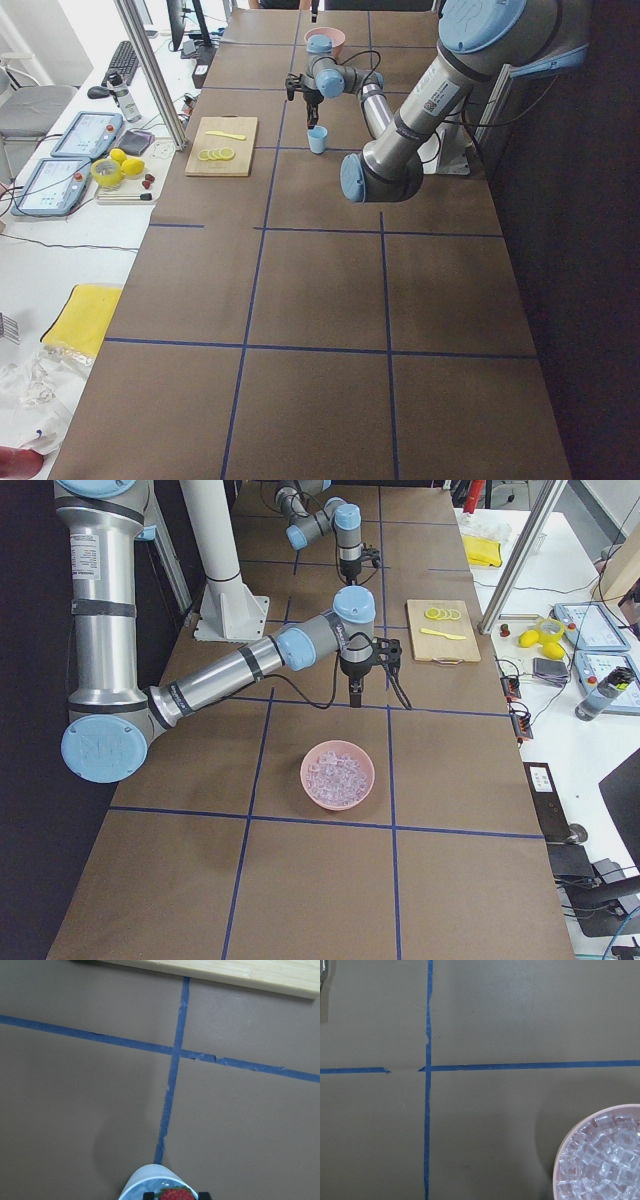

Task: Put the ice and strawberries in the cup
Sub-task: 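Carry the strawberry with the left gripper over the blue cup, then open the left gripper to drop the strawberry into the cup and withdraw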

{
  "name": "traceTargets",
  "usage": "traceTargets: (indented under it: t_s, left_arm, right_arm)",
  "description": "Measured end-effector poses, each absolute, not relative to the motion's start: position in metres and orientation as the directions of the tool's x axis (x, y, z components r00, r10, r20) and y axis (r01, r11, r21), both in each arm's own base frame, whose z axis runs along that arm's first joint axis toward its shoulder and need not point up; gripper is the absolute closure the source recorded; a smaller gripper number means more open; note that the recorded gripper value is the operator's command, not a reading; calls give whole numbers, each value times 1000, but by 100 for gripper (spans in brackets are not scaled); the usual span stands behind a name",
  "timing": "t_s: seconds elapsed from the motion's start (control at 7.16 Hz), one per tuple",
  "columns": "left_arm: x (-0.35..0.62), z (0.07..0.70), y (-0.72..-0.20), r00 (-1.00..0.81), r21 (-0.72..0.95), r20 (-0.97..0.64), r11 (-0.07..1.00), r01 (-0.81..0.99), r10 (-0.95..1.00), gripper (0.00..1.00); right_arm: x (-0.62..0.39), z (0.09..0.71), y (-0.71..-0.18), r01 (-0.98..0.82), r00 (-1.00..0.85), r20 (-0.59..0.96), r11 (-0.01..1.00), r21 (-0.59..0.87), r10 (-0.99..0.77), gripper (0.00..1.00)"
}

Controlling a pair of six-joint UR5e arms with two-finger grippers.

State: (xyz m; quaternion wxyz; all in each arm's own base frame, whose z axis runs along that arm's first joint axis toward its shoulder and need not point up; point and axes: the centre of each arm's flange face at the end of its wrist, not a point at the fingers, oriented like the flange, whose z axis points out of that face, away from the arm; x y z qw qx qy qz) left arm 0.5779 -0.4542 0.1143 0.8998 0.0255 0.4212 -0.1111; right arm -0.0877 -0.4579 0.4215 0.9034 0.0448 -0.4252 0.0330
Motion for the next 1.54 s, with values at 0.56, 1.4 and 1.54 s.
traceTargets:
  t_s: [0.56,1.4,1.54]
  left_arm:
    - [581,122,-444,621,-66,-760,973,222,-193,31]
    - [460,160,-432,603,79,-797,981,176,-45,17]
    - [398,194,-441,632,157,-774,979,128,41,17]
  right_arm:
    - [-87,422,-458,-98,636,771,994,53,22,1]
    - [-63,438,-468,-117,650,759,992,56,34,1]
    - [-44,456,-475,-112,664,748,991,73,20,1]
